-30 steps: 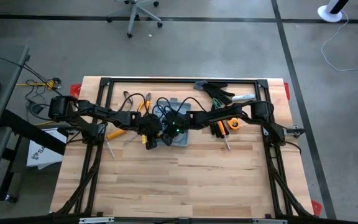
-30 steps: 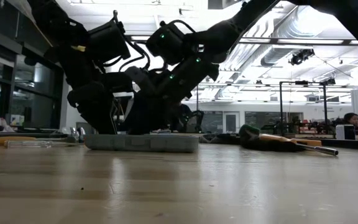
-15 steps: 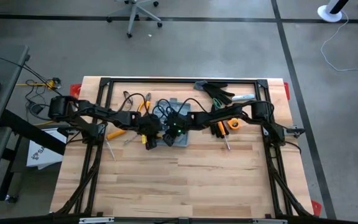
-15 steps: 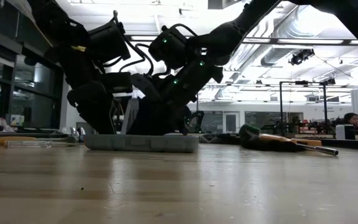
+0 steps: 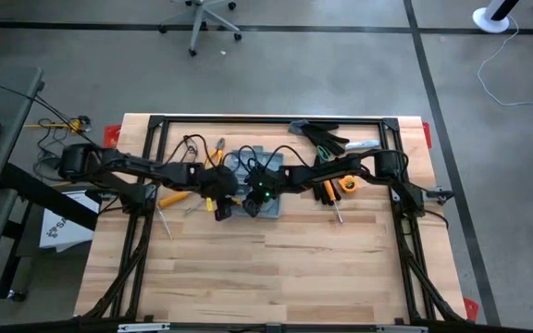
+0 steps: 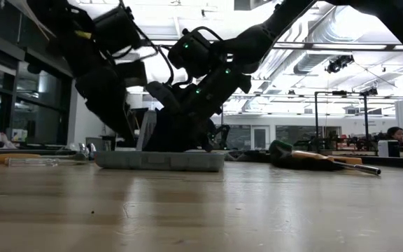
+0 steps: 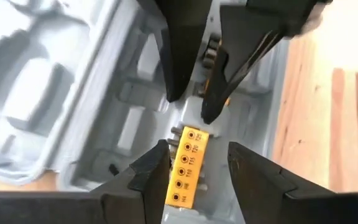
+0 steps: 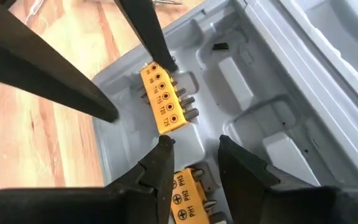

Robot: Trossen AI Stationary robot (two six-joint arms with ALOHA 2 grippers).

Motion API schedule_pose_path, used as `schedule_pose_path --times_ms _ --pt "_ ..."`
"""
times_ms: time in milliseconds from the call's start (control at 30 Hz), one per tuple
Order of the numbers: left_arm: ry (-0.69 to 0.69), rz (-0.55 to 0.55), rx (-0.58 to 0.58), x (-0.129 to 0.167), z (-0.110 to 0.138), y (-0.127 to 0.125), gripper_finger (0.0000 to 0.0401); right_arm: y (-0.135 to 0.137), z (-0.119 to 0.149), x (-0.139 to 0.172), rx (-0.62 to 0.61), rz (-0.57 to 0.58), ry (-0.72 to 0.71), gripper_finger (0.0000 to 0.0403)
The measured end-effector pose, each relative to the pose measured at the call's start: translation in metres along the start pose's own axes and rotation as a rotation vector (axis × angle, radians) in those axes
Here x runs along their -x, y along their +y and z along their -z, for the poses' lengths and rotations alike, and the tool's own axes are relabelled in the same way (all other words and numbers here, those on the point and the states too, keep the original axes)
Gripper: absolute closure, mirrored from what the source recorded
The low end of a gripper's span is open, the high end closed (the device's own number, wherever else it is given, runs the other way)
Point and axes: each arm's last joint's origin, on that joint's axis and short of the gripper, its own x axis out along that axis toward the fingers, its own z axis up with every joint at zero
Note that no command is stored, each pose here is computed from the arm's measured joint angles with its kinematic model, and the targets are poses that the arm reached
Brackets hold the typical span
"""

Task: Prefit tool cases
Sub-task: Put the yellow screwdriver bits into the gray toolbox

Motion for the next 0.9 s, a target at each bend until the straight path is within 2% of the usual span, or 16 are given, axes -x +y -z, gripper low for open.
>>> schedule_pose_path --times_ms 100,367,567,900 --pt "-0.020 -0.026 0.024 0.012 -0.002 0.000 0.0247 0.000 0.000 0.001 0.000 -0.007 0.005 0.0289" --pt "0.077 -0.101 0.142 0.033 0.017 0.004 0.0248 0.011 -0.010 0.019 0.021 -0.046 -0.023 0.0289" --pt "0.112 -0.062 0.224 0.029 0.031 0.004 0.0261 0.019 -0.010 0.025 0.045 -0.047 -0.027 0.0289" --pt "0.148 -0.068 0.243 0.014 0.042 0.003 0.0292 0.029 -0.004 0.025 0.037 -0.058 -0.012 0.0289"
